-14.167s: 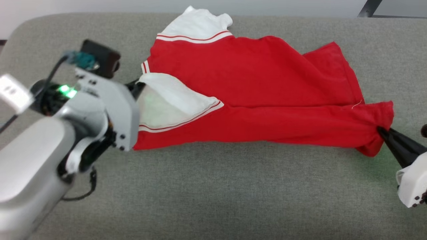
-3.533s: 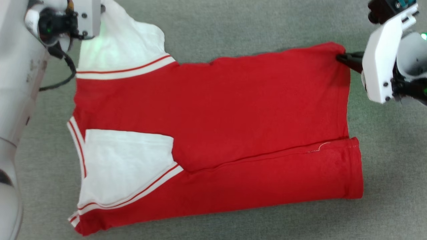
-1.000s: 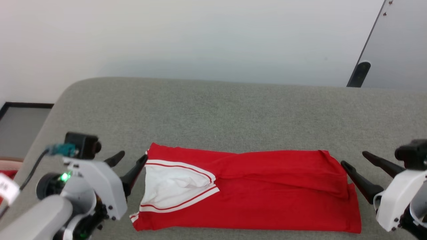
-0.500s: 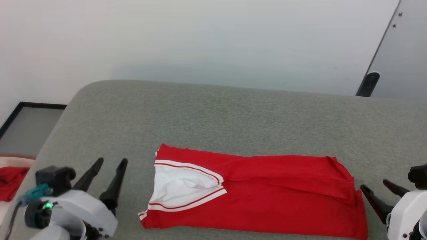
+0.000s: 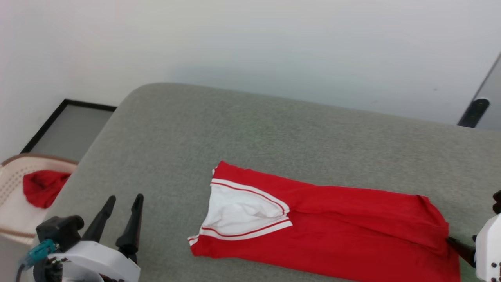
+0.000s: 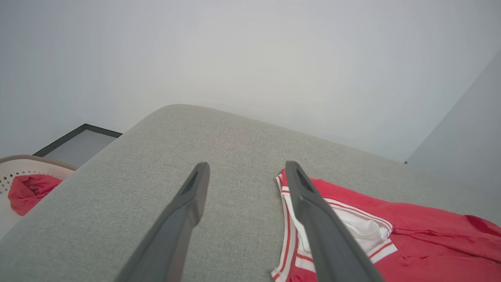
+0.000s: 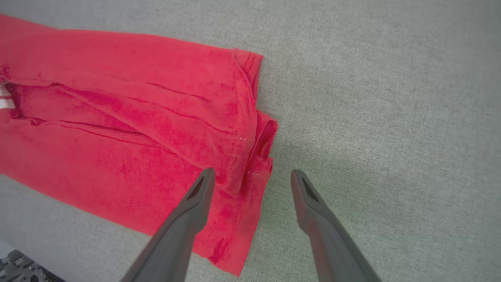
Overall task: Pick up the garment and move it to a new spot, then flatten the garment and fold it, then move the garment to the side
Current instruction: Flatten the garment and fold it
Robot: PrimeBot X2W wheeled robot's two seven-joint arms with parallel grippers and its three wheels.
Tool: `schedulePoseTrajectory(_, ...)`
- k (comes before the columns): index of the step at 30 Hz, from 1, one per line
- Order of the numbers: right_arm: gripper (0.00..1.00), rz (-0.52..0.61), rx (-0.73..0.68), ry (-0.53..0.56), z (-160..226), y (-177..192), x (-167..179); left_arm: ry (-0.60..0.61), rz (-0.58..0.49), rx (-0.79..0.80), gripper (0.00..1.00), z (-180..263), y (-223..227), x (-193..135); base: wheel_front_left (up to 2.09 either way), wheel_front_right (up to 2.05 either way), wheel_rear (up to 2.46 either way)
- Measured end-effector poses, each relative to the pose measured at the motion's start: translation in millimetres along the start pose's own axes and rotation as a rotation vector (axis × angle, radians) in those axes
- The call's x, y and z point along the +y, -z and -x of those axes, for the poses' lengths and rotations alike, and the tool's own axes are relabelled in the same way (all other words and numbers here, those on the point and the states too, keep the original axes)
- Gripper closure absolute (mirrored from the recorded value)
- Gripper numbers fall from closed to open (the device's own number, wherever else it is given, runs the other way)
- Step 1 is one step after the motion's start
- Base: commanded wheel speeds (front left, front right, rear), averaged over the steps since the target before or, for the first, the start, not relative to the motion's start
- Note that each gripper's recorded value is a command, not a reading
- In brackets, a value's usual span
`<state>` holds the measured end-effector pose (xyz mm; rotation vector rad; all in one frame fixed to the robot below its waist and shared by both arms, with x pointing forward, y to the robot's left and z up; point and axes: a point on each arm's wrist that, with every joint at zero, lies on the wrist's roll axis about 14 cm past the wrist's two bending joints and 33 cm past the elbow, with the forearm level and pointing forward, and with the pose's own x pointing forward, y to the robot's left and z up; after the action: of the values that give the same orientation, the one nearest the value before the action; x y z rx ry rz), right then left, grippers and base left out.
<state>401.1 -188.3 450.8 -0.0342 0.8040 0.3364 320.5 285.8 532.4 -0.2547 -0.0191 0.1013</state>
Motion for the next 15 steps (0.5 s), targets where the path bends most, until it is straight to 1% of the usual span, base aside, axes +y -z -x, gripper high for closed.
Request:
schedulePoseTrajectory(4, 0.0, -0.007, 0.097, -0.006, -14, 8, 0, -0.024, 0.018, -0.023, 0.0, 4, 1, 5, 0.0, 0.0, 0.0)
schedulePoseTrajectory(8, 0.0, -0.014, 0.153, -0.013, -30, 10, 1, -0.059, 0.026, -0.033, 0.0, 3, 5, 13, 0.0, 0.0, 0.0)
schedulePoseTrajectory(15, 0.0, -0.069, 0.264, -0.056, -58, 27, 13, -0.095, 0.044, -0.038, 0.0, 1, 14, 19, 0.0, 0.0, 0.0)
